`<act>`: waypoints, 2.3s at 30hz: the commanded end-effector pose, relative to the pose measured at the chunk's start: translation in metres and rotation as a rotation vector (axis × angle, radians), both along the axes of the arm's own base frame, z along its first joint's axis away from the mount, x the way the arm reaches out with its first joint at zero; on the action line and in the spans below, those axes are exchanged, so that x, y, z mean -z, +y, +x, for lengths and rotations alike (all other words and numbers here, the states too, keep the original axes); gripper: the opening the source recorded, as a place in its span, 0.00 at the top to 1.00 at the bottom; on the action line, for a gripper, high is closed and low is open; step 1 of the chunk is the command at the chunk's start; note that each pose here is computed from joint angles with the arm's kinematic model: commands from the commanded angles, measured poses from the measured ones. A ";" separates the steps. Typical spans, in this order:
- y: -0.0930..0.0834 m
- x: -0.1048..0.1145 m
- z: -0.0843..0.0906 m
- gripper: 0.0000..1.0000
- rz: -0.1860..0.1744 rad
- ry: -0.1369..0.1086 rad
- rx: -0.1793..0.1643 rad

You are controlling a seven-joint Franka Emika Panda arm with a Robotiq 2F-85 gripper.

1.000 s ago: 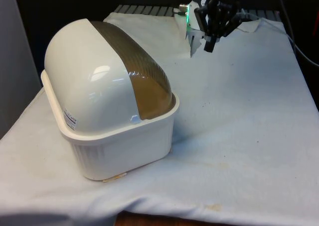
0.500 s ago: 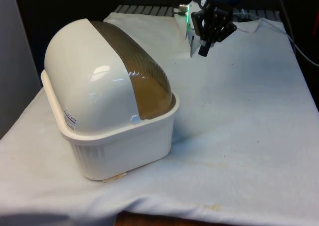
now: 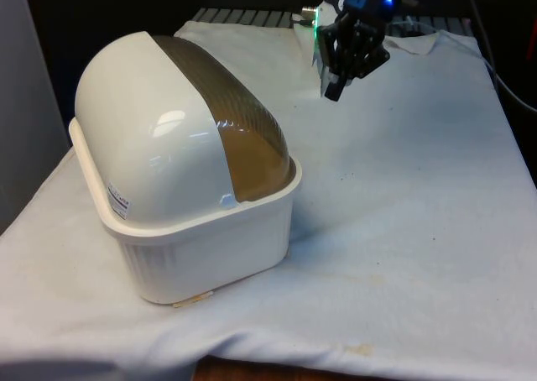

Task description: Open the lid, then close it.

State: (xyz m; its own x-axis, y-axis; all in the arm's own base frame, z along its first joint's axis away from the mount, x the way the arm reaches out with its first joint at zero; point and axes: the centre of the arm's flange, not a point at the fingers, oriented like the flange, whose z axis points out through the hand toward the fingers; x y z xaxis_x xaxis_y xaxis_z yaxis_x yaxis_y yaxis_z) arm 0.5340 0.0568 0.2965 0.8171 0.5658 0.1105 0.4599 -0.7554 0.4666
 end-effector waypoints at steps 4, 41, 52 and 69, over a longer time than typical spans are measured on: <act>-0.004 0.001 0.002 1.00 -0.031 -0.021 -0.006; -0.004 0.026 0.001 1.00 -0.228 -0.096 -0.008; -0.001 0.031 0.001 1.00 -0.257 -0.121 -0.001; -0.002 0.053 0.005 1.00 -0.329 -0.172 0.018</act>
State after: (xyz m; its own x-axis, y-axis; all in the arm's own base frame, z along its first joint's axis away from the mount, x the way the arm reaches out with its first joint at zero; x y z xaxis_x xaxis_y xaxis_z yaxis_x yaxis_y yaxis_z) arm 0.5370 0.0541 0.2438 0.8149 0.5769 0.0569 0.3490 -0.5666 0.7465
